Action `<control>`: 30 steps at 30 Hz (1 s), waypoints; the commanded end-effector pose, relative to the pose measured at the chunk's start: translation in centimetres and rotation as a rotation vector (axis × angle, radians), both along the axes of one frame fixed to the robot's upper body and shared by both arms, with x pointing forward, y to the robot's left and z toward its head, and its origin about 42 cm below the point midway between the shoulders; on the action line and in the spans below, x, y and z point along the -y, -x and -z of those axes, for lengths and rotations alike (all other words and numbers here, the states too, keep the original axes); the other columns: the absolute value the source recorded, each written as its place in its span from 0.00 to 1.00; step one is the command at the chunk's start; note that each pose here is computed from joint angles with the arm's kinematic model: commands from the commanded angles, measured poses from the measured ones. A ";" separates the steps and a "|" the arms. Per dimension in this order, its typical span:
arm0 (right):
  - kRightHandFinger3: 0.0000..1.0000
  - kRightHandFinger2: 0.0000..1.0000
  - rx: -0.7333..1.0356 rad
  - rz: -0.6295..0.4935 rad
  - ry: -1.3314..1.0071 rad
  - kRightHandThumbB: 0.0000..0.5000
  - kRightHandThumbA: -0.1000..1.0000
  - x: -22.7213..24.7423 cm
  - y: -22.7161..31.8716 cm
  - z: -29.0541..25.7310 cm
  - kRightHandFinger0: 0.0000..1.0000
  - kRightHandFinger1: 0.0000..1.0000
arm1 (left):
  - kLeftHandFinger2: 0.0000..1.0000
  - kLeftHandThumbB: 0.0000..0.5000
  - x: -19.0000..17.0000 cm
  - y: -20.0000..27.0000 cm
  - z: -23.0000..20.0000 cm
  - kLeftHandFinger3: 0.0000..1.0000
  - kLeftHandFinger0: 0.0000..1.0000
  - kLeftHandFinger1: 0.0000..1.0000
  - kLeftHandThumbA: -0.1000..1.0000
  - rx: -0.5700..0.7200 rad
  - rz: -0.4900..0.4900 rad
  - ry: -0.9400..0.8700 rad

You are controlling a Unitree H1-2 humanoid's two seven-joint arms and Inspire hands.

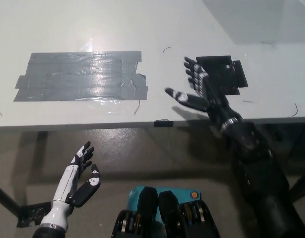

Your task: A white bottle is kept in the middle of the desk infront of the robot and the robot picks it up with its right hand and passes it to a person

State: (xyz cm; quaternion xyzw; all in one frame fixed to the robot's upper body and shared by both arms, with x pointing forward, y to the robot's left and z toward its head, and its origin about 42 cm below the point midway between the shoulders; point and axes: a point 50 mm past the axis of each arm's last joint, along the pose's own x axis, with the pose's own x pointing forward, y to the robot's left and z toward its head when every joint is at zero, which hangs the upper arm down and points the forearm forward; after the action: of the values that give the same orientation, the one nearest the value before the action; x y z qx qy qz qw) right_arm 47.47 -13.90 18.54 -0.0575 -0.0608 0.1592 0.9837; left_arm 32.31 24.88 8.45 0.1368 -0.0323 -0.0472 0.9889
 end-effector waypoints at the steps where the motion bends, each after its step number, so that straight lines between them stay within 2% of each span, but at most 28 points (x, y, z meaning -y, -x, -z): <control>1: 1.00 1.00 0.489 -0.051 -0.106 0.93 0.81 3.5 11.5 -11.0 1.00 1.00 | 1.00 0.29 -0.7 -1.5 -1.7 1.00 1.00 1.00 0.25 0.060 -0.005 -0.016; 3: 1.00 1.00 0.515 -0.042 -0.151 0.91 0.80 3.9 14.0 -9.8 1.00 1.00 | 1.00 0.28 -0.8 -1.3 -1.5 1.00 1.00 1.00 0.25 0.061 -0.006 -0.016; 7: 1.00 1.00 0.500 -0.011 -0.161 0.83 0.77 4.8 15.7 -7.4 1.00 1.00 | 1.00 0.28 -0.8 -1.1 -1.2 1.00 1.00 1.00 0.25 0.056 -0.008 -0.012; 10: 1.00 1.00 0.442 0.025 -0.138 0.81 0.81 5.7 16.3 -4.6 1.00 1.00 | 1.00 0.26 -0.8 -1.0 -1.0 1.00 1.00 1.00 0.24 0.052 -0.010 -0.010; 14: 1.00 1.00 0.367 0.068 -0.086 0.81 0.86 6.4 15.8 -1.6 1.00 1.00 | 1.00 0.28 -0.8 -0.8 -0.7 1.00 1.00 1.00 0.29 0.043 -0.014 -0.015; 15: 1.00 1.00 0.350 0.078 -0.072 0.76 0.82 6.4 15.7 -1.0 1.00 1.00 | 1.00 0.29 -0.7 -0.8 -0.6 1.00 1.00 1.00 0.30 0.043 -0.015 -0.013; 16: 1.00 1.00 0.332 0.088 -0.058 0.76 0.84 6.4 15.6 -0.3 1.00 1.00 | 1.00 0.29 -0.7 -0.8 -0.5 1.00 1.00 1.00 0.30 0.043 -0.016 -0.011; 17: 1.00 1.00 0.296 0.084 -0.048 0.71 0.84 6.4 15.2 0.9 1.00 1.00 | 1.00 0.28 -0.7 -0.7 -0.5 1.00 1.00 1.00 0.30 0.040 -0.016 -0.013; 23: 1.00 1.00 0.173 0.070 0.005 0.75 0.90 6.2 13.7 5.0 1.00 1.00 | 1.00 0.30 -0.6 -0.9 -0.5 1.00 1.00 1.00 0.36 0.038 -0.021 0.000; 25: 1.00 1.00 0.145 0.066 0.010 0.73 0.88 6.1 13.3 5.9 1.00 1.00 | 1.00 0.29 -0.8 -0.8 -0.4 1.00 1.00 1.00 0.35 0.036 -0.024 0.003; 26: 1.00 1.00 0.139 0.065 0.013 0.67 0.83 6.1 13.3 6.2 1.00 1.00 | 1.00 0.28 -0.8 -0.8 -0.4 1.00 1.00 1.00 0.34 0.035 -0.024 0.005; 27: 1.00 1.00 0.125 0.065 0.022 0.71 0.85 6.2 13.1 6.8 1.00 1.00 | 1.00 0.28 -0.7 -0.8 -0.4 1.00 1.00 1.00 0.34 0.035 -0.025 0.002; 30: 1.00 1.00 0.097 0.057 0.024 0.71 0.85 6.2 13.0 7.7 1.00 1.00 | 1.00 0.28 -0.6 -0.6 -0.4 1.00 1.00 1.00 0.34 0.034 -0.021 -0.008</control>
State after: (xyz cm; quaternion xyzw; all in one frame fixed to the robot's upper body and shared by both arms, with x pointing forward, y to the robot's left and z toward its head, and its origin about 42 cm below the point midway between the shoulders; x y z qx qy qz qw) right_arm 33.54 -20.23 9.85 -0.0694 -0.0580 0.1189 0.9888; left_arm 32.37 25.33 7.74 0.1362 -0.0193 -0.0407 0.9897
